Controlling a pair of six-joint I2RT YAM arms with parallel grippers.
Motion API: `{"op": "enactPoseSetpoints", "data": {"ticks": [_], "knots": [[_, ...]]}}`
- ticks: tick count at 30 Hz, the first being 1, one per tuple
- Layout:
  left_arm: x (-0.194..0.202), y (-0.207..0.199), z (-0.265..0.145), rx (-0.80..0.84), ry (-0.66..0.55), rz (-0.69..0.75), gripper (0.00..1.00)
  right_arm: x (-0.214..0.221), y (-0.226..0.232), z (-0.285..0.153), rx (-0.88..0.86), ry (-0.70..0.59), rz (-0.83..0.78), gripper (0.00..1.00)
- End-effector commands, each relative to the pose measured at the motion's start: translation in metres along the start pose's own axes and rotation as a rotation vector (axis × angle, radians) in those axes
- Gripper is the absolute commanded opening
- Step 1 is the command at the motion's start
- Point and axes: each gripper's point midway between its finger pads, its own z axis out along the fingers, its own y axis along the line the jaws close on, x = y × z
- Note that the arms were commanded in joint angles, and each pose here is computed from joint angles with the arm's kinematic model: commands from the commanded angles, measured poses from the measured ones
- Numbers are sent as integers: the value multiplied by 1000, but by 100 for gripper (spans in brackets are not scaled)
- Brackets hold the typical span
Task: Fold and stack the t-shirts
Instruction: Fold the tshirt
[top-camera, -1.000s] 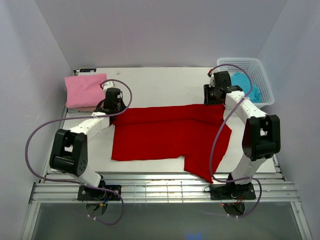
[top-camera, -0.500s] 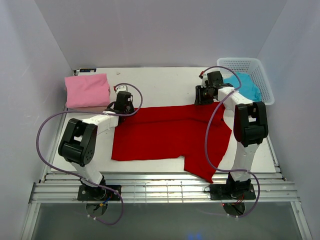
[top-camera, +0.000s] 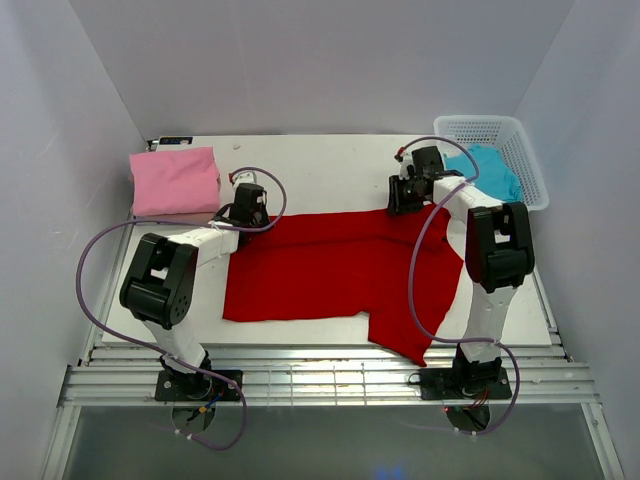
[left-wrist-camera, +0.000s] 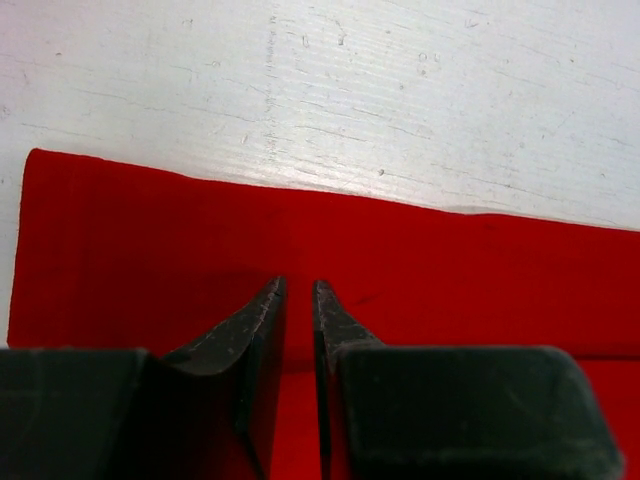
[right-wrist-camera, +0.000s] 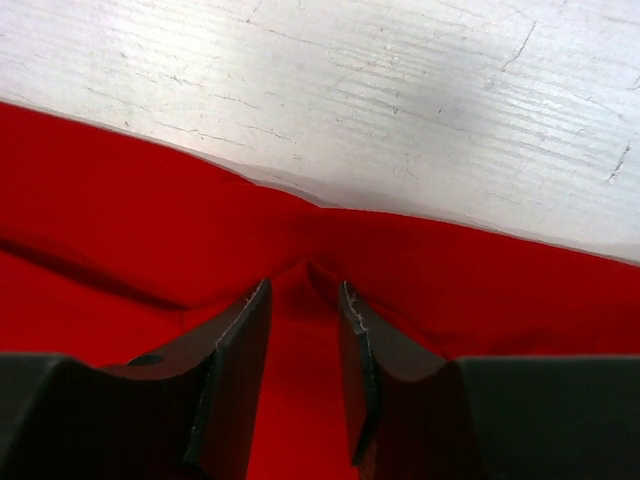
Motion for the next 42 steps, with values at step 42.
{"op": "enactPoseSetpoints", "data": {"ticks": [42], "knots": [[-15, 2, -32, 31, -58, 3, 27, 148, 63, -79, 133, 147, -112, 26]]}}
